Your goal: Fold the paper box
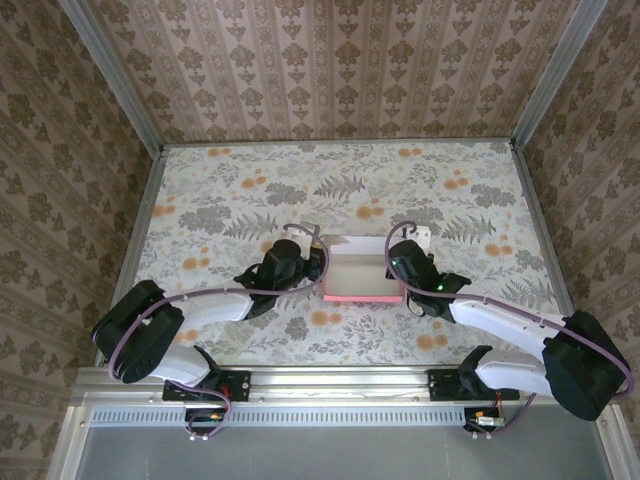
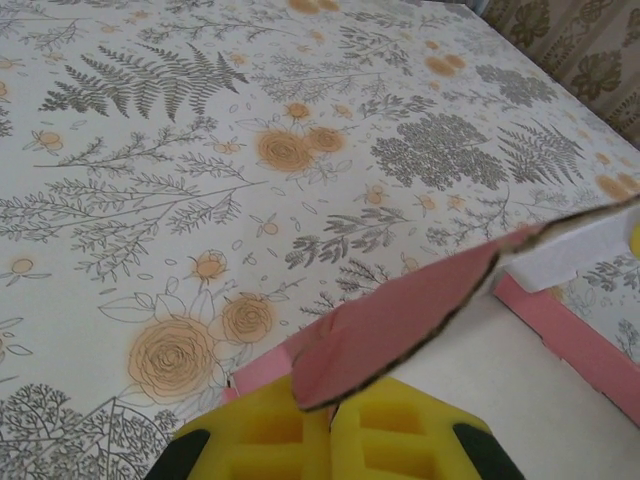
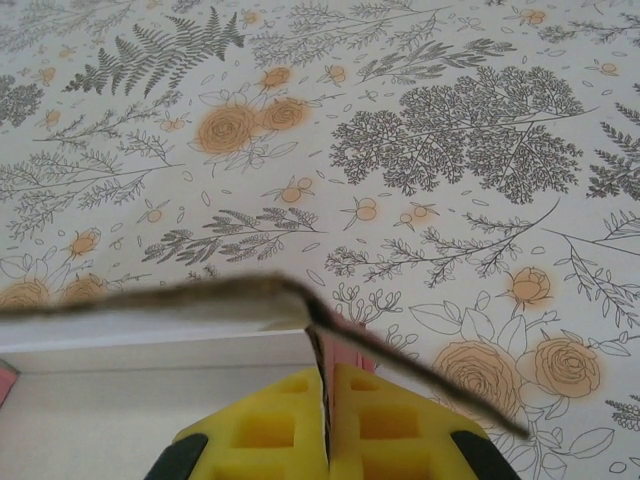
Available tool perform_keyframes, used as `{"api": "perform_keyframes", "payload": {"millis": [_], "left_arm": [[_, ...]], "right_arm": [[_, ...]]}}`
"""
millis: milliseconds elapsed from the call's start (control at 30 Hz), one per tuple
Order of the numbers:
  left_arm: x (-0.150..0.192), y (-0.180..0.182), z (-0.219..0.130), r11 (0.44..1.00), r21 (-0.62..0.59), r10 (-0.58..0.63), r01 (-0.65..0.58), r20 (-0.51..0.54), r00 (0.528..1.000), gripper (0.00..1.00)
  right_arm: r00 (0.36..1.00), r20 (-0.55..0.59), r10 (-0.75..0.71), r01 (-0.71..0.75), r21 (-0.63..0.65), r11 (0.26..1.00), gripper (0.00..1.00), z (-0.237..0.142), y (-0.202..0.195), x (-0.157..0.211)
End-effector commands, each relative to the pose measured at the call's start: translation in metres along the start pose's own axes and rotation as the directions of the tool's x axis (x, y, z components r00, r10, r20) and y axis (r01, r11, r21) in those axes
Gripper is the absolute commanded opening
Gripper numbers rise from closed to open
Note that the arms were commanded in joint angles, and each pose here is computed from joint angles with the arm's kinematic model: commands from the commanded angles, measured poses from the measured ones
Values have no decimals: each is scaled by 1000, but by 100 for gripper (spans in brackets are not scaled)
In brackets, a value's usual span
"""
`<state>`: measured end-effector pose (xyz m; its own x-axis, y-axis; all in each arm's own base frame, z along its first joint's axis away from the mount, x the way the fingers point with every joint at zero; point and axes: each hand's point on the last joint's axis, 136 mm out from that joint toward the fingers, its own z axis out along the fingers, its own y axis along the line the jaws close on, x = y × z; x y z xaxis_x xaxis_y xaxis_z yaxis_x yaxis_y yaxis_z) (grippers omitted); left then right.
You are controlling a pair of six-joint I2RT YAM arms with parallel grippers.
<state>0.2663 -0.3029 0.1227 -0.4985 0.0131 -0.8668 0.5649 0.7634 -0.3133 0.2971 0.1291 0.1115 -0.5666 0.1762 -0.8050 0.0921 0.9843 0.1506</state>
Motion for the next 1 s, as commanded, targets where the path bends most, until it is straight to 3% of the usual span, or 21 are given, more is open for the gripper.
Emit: {"api": "perform_keyframes", "payload": {"millis": [0, 333, 433, 667, 967], "left_arm": [[38, -16, -4, 996, 59, 67, -62, -83, 994, 0], [63, -20, -10, 984, 34, 180, -177, -93, 979, 0], [65, -19, -10, 980, 24, 200, -199, -96, 975, 0], [64, -14, -10, 971, -6, 238, -240, -97, 966, 0], [62, -12, -6, 963, -20, 264, -268, -105, 959, 0]], "right_arm": [[998, -58, -8, 4, -69, 998, 4, -4, 10, 24], [999, -45, -3, -1, -96, 995, 17, -13, 7, 34], [999, -46, -7, 2, -112, 994, 28, -17, 6, 34], [996, -80, -31, 13, -211, 977, 65, -42, 10, 35], [989, -145, -17, -32, -325, 945, 95, -78, 8, 43]]}}
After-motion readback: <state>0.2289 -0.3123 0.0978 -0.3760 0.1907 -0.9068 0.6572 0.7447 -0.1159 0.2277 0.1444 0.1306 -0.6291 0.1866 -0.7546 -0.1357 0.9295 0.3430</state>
